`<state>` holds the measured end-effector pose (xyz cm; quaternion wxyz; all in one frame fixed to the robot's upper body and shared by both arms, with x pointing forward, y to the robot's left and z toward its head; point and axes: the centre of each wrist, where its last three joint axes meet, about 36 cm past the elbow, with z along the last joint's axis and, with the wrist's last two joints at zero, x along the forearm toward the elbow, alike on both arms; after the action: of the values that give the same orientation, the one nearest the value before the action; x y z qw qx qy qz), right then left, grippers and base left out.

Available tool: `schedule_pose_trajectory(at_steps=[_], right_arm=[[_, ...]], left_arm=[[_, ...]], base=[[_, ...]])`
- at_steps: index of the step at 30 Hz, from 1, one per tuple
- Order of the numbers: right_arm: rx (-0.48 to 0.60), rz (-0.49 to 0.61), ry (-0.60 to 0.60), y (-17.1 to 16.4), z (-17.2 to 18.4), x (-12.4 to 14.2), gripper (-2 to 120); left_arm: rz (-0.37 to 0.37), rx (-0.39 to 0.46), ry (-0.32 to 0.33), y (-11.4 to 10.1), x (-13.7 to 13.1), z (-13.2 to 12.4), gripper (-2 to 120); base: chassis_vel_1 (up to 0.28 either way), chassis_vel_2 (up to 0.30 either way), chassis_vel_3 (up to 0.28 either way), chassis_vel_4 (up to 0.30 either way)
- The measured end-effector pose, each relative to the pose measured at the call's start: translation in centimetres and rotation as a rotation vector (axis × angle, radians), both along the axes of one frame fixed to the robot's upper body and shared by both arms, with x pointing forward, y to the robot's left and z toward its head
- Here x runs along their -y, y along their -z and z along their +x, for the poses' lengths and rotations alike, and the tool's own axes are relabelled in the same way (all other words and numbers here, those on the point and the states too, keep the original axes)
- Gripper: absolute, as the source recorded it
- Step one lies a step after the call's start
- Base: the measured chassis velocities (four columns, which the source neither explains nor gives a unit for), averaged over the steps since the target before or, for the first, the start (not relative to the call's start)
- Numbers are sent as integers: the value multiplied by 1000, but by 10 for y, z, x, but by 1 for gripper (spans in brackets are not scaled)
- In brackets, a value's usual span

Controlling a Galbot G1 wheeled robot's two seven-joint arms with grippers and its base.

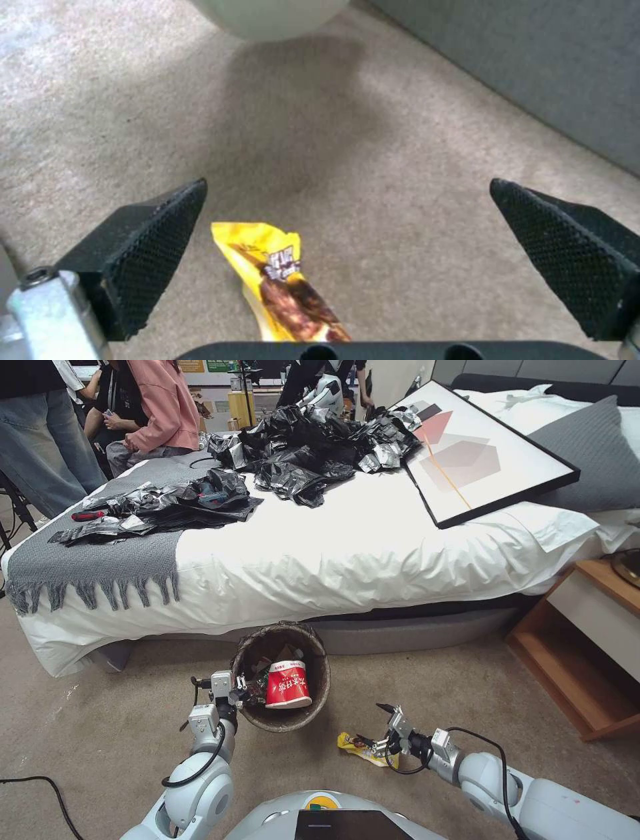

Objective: Pick up the trash bin, then pick up the garbage from the floor and place it into the trash bin.

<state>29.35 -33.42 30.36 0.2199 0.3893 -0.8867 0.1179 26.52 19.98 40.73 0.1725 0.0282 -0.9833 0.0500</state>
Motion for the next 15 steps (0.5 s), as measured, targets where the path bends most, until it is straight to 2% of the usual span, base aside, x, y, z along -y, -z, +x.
schedule_pose_trajectory(at_steps=[15], right_arm=[[-54, -18, -3, 56, 2, -19, 100]], left_arm=[[3, 6, 0, 0, -1, 3, 0]], base=[[0, 0, 0, 0]])
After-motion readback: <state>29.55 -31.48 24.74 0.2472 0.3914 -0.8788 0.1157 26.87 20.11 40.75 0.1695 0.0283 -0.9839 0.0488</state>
